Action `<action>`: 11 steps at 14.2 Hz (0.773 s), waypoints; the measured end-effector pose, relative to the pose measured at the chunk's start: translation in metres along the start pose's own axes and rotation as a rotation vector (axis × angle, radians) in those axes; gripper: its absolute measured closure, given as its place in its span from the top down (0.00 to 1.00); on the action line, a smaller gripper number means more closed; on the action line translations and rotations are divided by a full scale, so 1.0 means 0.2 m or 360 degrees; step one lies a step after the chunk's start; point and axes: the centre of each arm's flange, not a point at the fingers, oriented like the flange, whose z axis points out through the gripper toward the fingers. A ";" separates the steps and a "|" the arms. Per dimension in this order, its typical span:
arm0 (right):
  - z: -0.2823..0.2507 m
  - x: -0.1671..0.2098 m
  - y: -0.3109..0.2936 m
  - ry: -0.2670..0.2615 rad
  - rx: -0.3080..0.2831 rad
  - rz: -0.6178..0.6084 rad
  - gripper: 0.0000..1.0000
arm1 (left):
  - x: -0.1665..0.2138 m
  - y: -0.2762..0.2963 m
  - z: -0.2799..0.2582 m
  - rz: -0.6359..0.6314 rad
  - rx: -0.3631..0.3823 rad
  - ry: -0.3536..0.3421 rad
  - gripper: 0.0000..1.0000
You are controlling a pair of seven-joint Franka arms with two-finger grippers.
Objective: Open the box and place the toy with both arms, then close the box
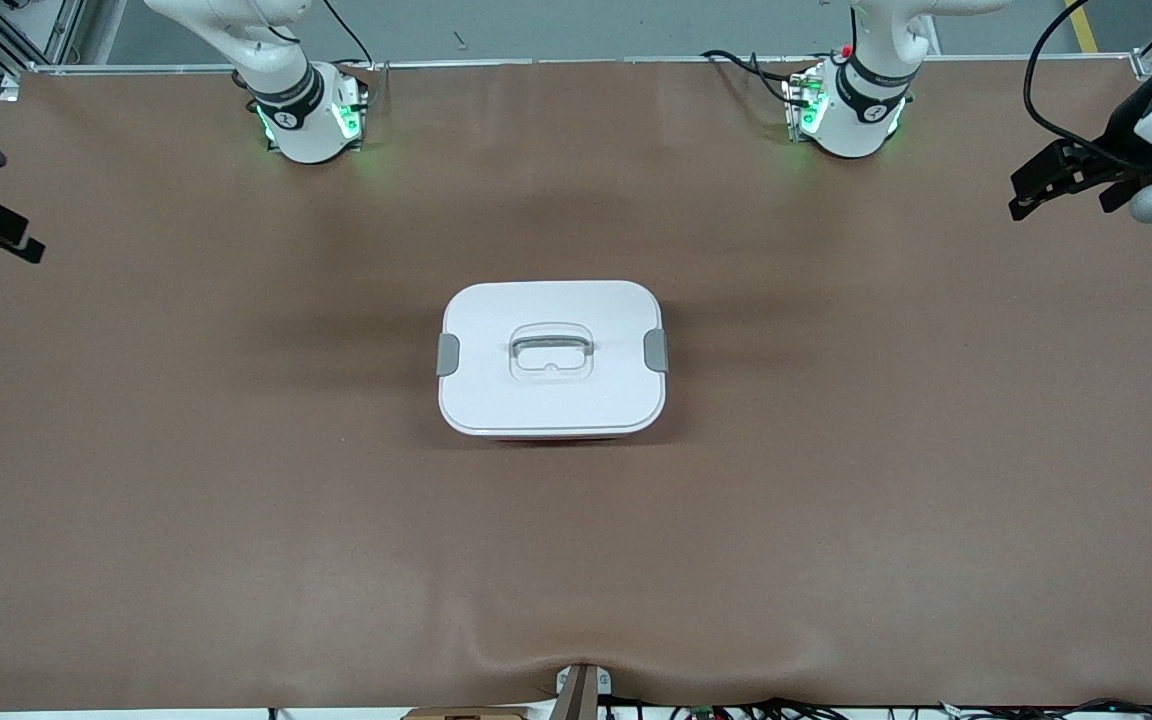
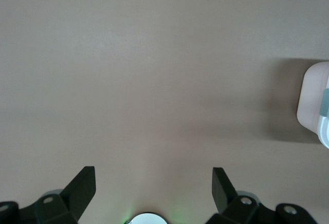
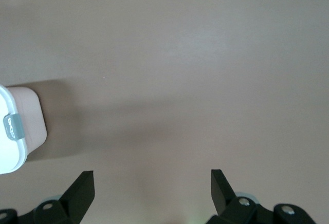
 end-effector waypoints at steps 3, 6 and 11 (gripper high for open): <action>-0.01 -0.01 -0.02 -0.0006 0.0000 -0.0008 1.00 | 0.01 0.00 0.00 0.0000 0.0001 -0.0006 1.00; -0.01 -0.01 -0.04 -0.0008 -0.0001 -0.0021 1.00 | 0.00 -0.01 -0.04 -0.0003 0.0000 -0.0001 1.00; -0.01 -0.01 -0.04 -0.0007 -0.0007 -0.0024 1.00 | 0.00 -0.02 -0.05 -0.0011 -0.0002 0.0001 1.00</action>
